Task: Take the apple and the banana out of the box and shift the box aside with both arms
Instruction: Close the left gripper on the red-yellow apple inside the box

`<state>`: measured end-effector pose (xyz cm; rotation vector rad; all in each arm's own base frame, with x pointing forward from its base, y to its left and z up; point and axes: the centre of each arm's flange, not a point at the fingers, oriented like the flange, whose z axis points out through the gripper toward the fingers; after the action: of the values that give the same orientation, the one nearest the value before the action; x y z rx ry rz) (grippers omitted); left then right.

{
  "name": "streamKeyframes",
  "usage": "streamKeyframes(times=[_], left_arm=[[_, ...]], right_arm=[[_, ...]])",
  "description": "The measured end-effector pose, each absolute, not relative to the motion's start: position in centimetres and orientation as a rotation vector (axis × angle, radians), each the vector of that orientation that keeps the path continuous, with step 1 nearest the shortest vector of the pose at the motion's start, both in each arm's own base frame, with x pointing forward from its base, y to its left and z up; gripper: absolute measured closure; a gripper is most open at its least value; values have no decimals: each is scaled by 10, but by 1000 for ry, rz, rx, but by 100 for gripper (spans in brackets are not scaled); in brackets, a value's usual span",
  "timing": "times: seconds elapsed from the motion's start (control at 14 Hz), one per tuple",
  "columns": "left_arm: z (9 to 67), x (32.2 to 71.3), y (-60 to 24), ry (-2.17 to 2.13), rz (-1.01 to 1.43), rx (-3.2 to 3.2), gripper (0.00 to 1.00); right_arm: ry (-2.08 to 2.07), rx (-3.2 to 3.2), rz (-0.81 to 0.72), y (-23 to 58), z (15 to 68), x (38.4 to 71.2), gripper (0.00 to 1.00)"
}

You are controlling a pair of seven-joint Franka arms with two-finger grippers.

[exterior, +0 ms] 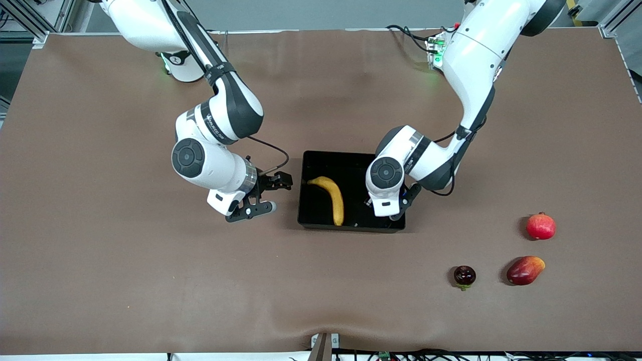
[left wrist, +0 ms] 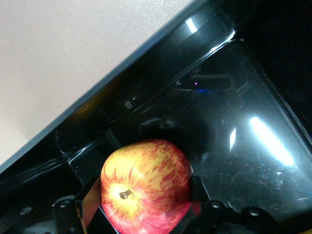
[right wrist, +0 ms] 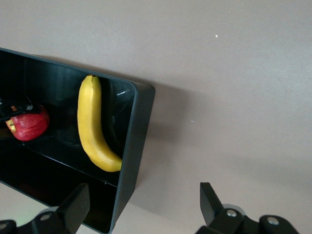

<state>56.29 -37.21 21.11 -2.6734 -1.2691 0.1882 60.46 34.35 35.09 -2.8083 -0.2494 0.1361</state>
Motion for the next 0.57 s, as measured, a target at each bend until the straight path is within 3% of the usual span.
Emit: streamKeyframes(times=[0.57], left_arm=[[229, 571, -378, -1222, 135, -2727, 22]], right_arm=[[-222, -2811, 145, 339, 342, 608, 0]])
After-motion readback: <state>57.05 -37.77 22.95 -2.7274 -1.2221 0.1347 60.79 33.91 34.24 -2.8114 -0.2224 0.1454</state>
